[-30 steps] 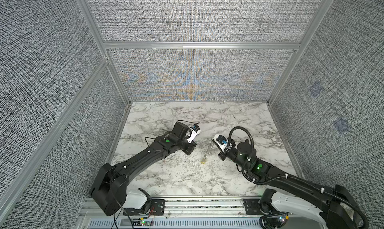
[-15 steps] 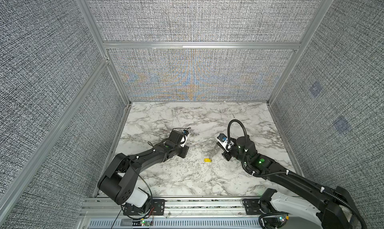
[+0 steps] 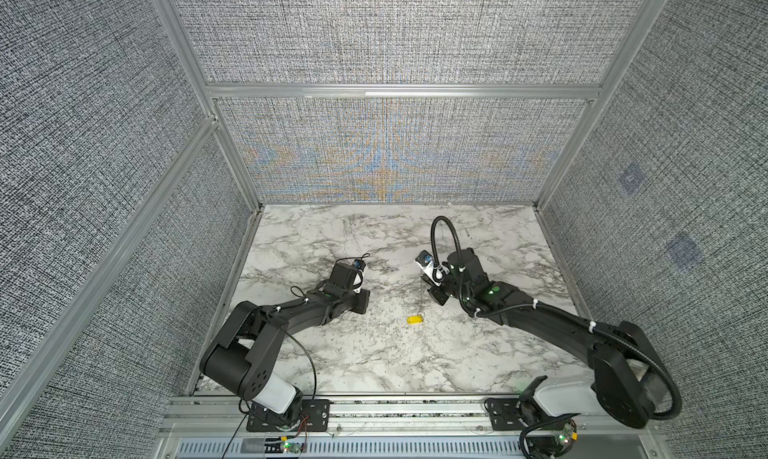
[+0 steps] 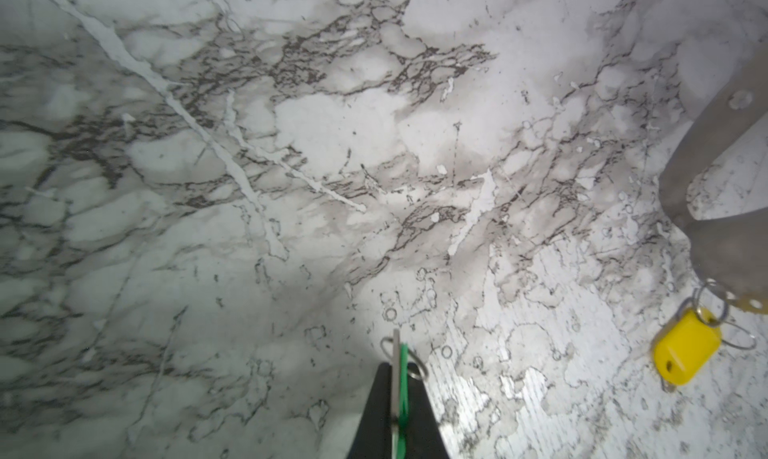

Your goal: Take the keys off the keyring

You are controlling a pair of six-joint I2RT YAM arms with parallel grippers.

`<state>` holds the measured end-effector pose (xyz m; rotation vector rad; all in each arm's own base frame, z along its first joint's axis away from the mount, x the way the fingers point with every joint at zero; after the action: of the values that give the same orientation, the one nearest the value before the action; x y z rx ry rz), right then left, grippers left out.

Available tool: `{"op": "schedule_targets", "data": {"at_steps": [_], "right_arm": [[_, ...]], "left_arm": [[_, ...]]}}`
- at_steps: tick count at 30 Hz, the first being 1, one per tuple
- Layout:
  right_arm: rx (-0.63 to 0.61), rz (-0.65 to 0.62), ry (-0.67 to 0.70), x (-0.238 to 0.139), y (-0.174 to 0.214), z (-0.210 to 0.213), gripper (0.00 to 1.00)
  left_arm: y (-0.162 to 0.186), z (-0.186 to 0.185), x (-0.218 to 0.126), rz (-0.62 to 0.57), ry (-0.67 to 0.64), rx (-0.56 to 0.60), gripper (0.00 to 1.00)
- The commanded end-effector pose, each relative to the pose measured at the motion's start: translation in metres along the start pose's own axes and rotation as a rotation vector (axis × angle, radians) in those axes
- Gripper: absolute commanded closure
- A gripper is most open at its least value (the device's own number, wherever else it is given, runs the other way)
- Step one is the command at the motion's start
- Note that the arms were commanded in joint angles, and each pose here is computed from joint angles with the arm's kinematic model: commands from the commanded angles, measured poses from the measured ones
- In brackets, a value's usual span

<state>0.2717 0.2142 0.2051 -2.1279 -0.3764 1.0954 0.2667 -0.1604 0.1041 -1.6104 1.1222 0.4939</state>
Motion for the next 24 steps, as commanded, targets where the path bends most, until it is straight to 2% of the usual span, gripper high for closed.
{"op": "schedule_targets", "data": {"at_steps": [1, 2, 7, 11, 16, 24], "right_arm": [[-0.011, 0.016, -0.04, 0.013, -0.002, 0.0, 1.0], [-0.011, 0.014, -0.045, 0.018, -0.006, -0.003, 1.0], [-0.006, 0.043, -0.08, 0.046, -0.012, -0.008, 1.0], [-0.002, 0.057, -0.104, 0.07, -0.017, -0.012, 1.0], [-0.017, 0.1, -0.125, 0.1, -0.021, -0.018, 1.0], [-0.013, 0.15, -0.162, 0.139, -0.023, -0.021, 1.0]], "left_arm": [[0.003, 0.007, -0.002, 0.0, -0.023, -0.025, 1.0], [0.004, 0.009, -0.003, -0.004, -0.025, -0.034, 0.99], [-0.001, 0.009, -0.012, -0.04, -0.029, -0.038, 0.76], [-0.009, 0.004, -0.025, -0.074, -0.016, -0.033, 0.66], [-0.015, 0.0, -0.035, -0.089, -0.016, -0.029, 0.61], [-0.018, -0.005, -0.043, -0.06, -0.001, -0.023, 0.61]]}}
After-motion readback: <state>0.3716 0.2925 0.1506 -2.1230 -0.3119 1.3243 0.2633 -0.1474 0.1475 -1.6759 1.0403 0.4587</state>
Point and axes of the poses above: each gripper's point midway between its finger pads, its own x axis out along the fingers, its own z axis along the line the jaws close on, y = z × x, the point moved 9 cm from there along -x, back along the fingers, and after that the axes turned 14 degrees about -x, right-handed, at the moved point
